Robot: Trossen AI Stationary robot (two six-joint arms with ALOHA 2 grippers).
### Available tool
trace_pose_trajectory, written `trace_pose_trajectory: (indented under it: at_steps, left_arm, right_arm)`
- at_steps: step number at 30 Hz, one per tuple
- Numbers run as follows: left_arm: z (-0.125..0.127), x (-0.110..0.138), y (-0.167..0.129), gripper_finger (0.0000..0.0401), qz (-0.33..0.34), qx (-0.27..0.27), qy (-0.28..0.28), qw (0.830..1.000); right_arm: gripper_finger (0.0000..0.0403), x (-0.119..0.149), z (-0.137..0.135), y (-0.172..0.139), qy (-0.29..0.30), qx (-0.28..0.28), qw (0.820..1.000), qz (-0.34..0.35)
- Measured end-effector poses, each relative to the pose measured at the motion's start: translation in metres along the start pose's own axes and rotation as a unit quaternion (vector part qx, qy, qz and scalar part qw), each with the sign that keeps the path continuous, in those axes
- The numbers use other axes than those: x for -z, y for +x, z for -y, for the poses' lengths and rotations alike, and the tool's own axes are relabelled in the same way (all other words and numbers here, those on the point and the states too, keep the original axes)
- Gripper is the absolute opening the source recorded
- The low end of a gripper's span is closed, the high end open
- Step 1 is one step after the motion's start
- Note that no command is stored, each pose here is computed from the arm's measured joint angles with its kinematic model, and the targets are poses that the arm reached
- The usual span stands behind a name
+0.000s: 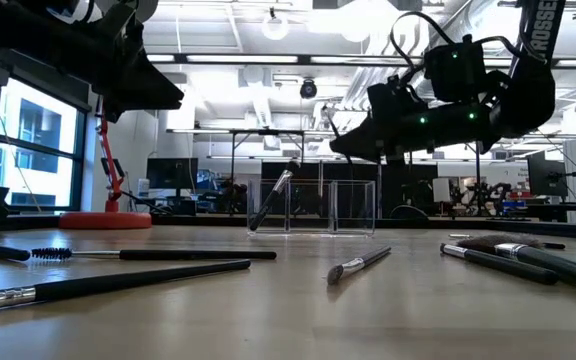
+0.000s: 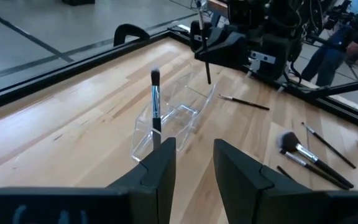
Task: Pick & Place Makeup Supplies
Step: Put the makeup brush into the transparent organizer
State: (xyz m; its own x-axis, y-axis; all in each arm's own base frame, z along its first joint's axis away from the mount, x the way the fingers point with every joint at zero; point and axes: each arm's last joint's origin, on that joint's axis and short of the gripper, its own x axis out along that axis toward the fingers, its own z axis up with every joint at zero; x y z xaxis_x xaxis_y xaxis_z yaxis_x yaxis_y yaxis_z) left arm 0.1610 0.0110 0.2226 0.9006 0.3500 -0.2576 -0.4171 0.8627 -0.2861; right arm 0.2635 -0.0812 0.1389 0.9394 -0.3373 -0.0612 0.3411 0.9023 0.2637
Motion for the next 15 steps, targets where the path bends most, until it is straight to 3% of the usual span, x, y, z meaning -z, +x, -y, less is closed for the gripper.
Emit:
trace_pose_trajectory:
  at_steps: [15]
  left_arm:
    - [0.0006, 0.0006, 0.0000, 0.0106, -0.006, 0.011, 0.000, 1.000]
  right_arm:
    - [0.0052, 0.0026, 0.0021, 0.0000, 0.007, 0.027, 1.000, -0.007]
